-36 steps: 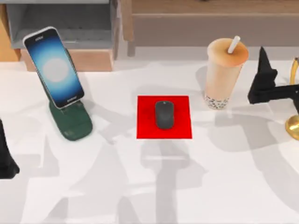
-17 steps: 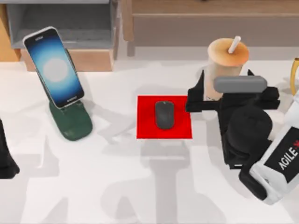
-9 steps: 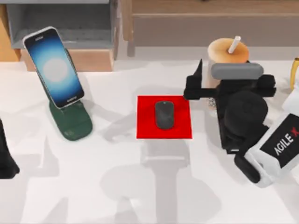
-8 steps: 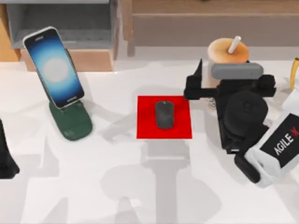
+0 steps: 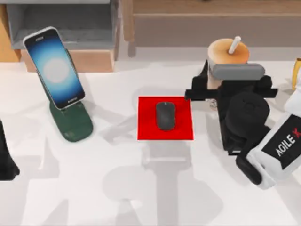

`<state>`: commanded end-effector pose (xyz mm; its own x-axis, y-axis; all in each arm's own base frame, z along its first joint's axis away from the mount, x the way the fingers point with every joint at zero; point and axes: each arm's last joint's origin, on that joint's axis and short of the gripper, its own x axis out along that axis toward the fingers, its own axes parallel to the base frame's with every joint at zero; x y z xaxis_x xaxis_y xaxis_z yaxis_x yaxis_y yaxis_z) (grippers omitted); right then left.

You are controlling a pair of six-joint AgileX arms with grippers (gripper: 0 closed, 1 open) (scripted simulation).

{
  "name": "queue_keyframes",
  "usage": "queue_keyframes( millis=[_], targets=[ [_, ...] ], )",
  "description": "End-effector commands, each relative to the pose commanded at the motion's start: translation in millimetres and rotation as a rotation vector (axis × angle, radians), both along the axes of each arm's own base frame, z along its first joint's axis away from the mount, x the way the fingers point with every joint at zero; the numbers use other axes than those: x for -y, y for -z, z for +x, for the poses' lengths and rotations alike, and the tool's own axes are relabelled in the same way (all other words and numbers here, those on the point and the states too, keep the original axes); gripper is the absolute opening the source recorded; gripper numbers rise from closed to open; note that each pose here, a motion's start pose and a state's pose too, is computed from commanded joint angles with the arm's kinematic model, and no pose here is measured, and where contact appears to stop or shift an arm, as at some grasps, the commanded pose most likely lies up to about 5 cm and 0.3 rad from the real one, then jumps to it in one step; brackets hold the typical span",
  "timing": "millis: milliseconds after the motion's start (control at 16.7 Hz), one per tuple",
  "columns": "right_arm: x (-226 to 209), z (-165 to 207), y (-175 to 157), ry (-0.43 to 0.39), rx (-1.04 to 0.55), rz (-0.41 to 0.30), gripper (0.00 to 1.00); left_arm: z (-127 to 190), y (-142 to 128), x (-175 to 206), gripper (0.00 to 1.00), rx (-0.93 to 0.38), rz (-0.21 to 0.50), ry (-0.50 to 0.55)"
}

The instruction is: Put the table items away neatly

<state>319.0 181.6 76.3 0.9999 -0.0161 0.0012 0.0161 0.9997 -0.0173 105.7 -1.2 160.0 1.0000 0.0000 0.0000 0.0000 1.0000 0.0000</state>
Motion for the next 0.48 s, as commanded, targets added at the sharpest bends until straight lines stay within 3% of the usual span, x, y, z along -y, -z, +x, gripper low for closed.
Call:
queue_keyframes(
  millis=[420, 480],
  targets=[
    [0.0, 0.0, 0.0, 0.0, 0.0, 0.0, 0.02, 0.0, 0.0, 0.0, 1.0, 0.0, 0.0, 0.0],
    [0.0, 0.0, 0.0, 0.0, 0.0, 0.0, 0.0, 0.0, 0.0, 0.0, 1.0, 0.0, 0.0, 0.0]
  ],
)
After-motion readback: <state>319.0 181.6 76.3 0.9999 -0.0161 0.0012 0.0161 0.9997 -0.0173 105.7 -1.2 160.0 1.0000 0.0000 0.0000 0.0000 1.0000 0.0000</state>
